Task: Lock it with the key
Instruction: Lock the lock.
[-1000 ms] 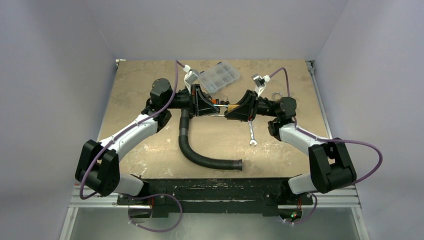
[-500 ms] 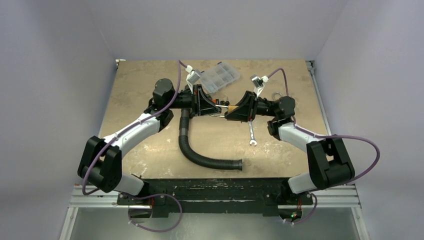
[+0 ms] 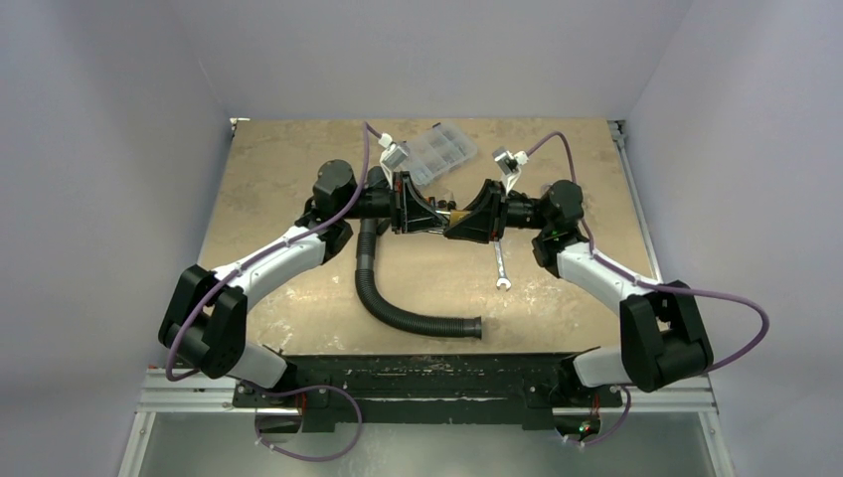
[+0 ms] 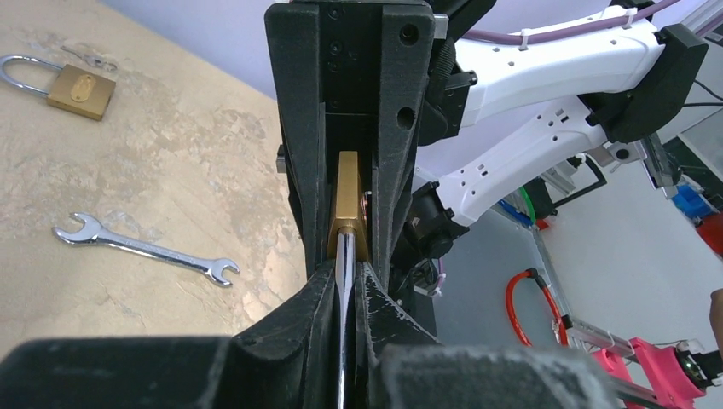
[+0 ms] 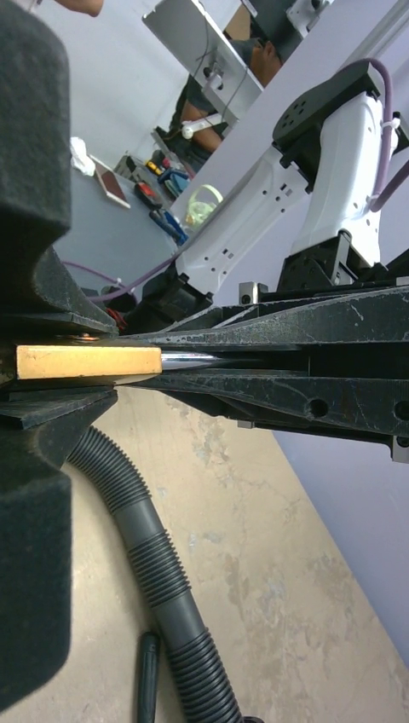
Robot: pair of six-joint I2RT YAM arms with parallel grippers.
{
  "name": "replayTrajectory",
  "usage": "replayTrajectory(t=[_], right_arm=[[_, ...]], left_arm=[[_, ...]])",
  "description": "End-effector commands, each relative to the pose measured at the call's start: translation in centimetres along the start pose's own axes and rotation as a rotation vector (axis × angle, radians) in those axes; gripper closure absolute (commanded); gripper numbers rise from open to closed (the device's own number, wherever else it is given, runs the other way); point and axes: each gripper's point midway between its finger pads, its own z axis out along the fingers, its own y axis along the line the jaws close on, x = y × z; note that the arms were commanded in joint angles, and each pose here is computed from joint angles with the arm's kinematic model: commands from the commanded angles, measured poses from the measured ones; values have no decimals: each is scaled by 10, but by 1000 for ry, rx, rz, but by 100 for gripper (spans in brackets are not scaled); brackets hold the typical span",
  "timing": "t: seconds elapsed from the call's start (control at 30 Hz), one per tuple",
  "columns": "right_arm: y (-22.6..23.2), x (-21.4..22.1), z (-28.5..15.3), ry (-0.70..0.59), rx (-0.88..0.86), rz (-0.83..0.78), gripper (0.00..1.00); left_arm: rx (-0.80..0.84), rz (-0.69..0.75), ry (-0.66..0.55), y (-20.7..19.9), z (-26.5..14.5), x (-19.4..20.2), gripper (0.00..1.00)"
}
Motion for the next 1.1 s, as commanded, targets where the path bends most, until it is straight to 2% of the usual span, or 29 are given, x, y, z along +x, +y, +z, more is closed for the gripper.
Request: replayTrajectory(t=[0.0,0.03,0.07,0.17,0.3,0.4,0.6,0.77,0.83,0.9,0.97,1.07], right_arm=[[22,-26,18,-56,-57,-125,100],[23,-26,14,-63,-58,-109,100],[23,-27,11,-68,-58,-105,100],[20,-28,-1,-81,-39,-101,100],[23,-29,-13,-101,-35,-92,100],[26,-30,-19,-120,-42,-91,100],[31,-32,-23,-139,-50,-88,100],[34,-35,-23,-158,-61,-77,100],[34,-35,-23,-157,-63,-76,100],[34,-33,-23,-154,-64,-73,100],[34,-32,-22,-148,-64,-70,100],[34,-30,-20,-144,-65,-72,100]], left_arm=[[85,79,22,-29,17,1,100],[75,88,20,-27,15,-2,100],[72,94,19,-27,11,-5,95],[52,126,3,-23,-4,-18,69],[14,155,-15,-18,-27,-34,52],[-3,168,-14,-18,-38,-38,47],[-15,149,22,-16,-43,-26,46],[-13,132,6,-15,-41,-26,52],[-3,126,1,-16,-40,-26,66],[9,122,-5,-19,-38,-26,85],[23,119,-12,-21,-36,-25,99],[40,108,-2,-24,-30,-20,100]])
